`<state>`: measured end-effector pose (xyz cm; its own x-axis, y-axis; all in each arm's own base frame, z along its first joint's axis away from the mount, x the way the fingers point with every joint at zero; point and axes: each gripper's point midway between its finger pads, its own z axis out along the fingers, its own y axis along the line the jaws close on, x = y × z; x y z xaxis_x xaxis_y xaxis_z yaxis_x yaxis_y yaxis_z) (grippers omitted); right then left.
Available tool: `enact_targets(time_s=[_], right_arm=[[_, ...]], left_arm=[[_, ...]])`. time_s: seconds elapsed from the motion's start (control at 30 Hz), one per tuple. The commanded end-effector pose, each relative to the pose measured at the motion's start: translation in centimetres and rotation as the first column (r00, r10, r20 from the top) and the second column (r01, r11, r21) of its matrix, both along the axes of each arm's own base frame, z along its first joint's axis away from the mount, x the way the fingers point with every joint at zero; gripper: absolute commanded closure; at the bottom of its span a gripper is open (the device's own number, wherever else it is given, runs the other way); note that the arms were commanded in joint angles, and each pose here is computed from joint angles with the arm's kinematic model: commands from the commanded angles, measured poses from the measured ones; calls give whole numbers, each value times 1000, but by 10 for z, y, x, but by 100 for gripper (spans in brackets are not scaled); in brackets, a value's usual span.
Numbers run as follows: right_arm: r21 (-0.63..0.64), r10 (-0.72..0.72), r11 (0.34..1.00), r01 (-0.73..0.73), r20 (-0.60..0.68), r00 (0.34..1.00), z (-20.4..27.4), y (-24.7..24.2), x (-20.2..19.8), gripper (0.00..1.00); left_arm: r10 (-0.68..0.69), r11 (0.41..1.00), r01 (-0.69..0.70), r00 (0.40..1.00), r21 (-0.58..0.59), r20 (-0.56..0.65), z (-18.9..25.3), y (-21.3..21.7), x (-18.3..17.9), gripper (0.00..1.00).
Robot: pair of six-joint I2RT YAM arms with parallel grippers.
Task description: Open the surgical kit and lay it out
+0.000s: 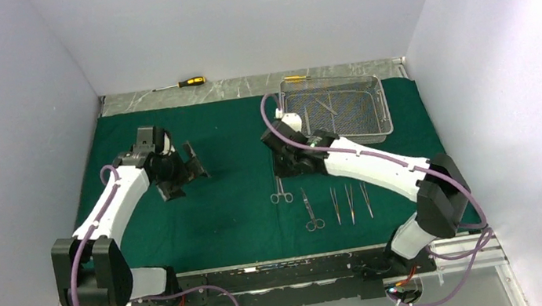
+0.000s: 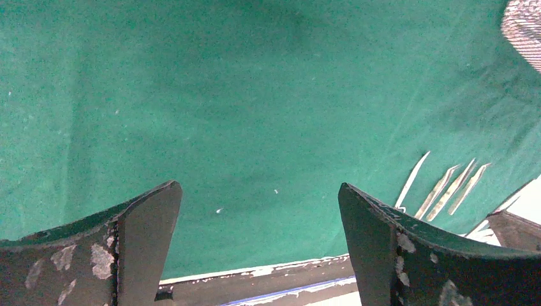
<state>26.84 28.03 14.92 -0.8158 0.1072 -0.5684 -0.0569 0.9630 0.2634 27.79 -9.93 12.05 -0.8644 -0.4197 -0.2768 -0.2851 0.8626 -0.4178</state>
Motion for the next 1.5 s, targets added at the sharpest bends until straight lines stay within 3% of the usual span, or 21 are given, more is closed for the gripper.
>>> enact_targets(time_s=[0.0, 0.23, 1.0, 1.1, 1.27, 1.47], right_arm=[[46, -40, 998, 43, -48, 998, -22, 13, -13, 98], [29, -7, 999, 12, -157, 988, -65, 24, -30, 99], [-98, -36, 995, -6, -416, 909, -129, 19, -71, 96], [-101, -29, 995, -15, -424, 905, -131, 22, -70, 90], [-92, -19, 996, -20, -410, 912, -119, 28, -64, 71], [-136, -57, 991, 19, -284, 957, -73, 13, -35, 58]], left_arm=[[52, 999, -52, 998, -3, 25, 3, 5, -7, 1], [39, 999, -40, 999, 27, 24, 6, 11, -21, 1], [11, 999, -12, 1000, 43, 21, 4, 13, -28, 1], [11, 999, -12, 1000, 45, 21, 5, 13, -27, 1], [11, 998, -13, 1000, 57, 24, 8, 15, -25, 1], [11, 997, -13, 999, 72, 32, 13, 17, -19, 1]])
